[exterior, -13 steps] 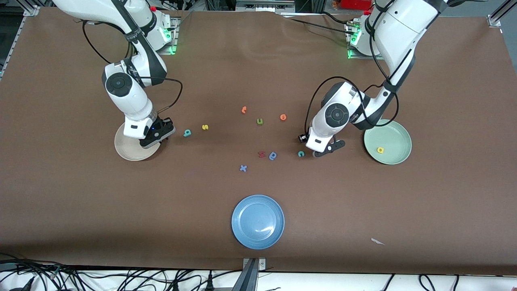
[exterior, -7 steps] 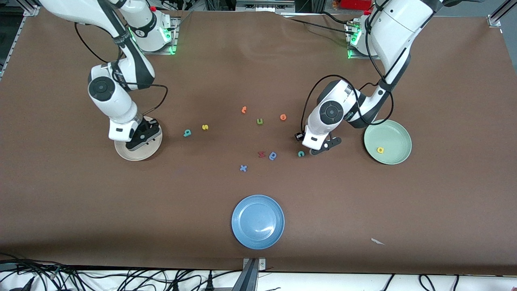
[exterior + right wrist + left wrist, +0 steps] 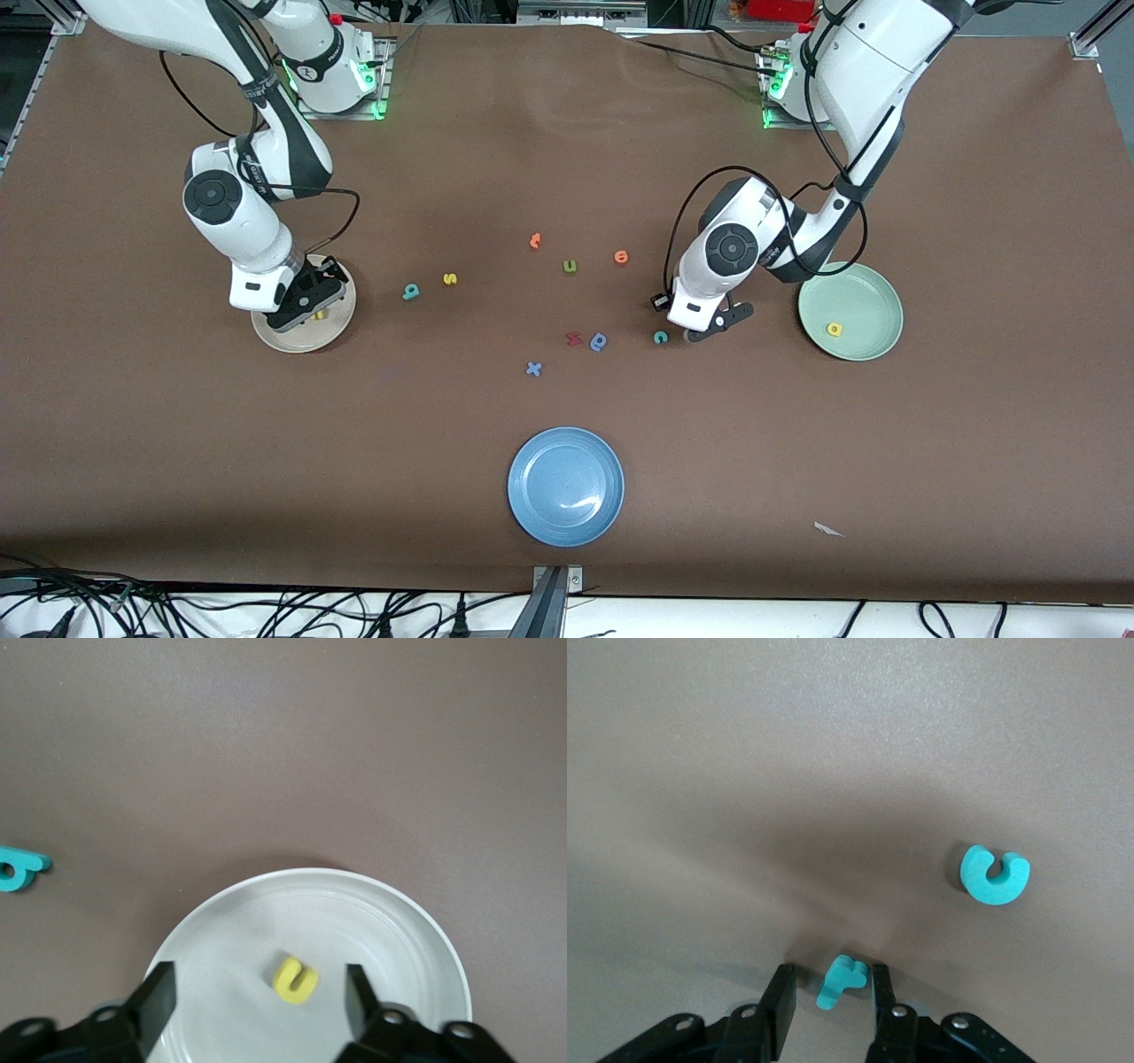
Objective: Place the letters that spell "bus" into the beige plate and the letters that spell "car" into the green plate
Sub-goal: 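Grasp the teal r with the left gripper while the right gripper reaches teal b, then place the teal r on the green plate while the right gripper grasps teal b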
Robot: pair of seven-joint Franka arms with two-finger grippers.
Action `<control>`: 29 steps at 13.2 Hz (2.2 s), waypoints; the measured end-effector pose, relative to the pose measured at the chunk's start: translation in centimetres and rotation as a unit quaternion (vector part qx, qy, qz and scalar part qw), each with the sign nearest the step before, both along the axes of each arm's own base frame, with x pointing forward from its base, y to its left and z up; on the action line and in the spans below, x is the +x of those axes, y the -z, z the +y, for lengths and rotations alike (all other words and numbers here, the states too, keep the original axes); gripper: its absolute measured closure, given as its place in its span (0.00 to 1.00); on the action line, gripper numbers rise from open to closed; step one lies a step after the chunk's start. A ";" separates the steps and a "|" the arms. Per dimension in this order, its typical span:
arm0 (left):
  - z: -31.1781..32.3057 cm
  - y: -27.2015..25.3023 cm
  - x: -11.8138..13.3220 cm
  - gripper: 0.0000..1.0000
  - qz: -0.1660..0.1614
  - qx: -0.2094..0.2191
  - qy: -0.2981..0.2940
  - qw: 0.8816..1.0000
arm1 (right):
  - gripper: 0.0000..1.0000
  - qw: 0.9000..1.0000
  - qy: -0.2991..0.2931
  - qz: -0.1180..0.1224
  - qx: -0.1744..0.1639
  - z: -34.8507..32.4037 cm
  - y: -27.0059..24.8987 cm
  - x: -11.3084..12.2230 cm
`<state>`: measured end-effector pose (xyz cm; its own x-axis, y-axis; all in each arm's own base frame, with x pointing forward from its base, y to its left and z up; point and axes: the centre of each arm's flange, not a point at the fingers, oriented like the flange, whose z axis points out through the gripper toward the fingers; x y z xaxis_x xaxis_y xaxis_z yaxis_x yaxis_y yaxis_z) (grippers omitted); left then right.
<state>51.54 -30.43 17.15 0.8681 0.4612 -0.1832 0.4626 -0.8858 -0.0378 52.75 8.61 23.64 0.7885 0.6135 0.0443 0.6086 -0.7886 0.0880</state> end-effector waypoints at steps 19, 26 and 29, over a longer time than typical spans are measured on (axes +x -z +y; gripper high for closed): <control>6.0 -8.0 6.4 0.81 -0.024 0.013 -0.038 0.999 | 0.00 0.991 0.114 0.011 0.073 12.2 4.1 -2.8; 24.3 -12.5 9.2 0.81 0.014 0.020 0.039 0.999 | 0.00 0.991 0.113 0.015 0.076 12.5 4.9 -2.9; 30.5 -10.8 8.4 0.81 0.031 0.034 0.073 0.996 | 0.02 0.991 0.113 0.019 0.075 12.4 5.3 -3.2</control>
<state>59.99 0.02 27.96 0.9145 0.3445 -0.2120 0.3243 -0.9377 -0.1248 49.57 21.06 18.38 0.9076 0.4103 0.0888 0.4160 -0.9074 -0.0601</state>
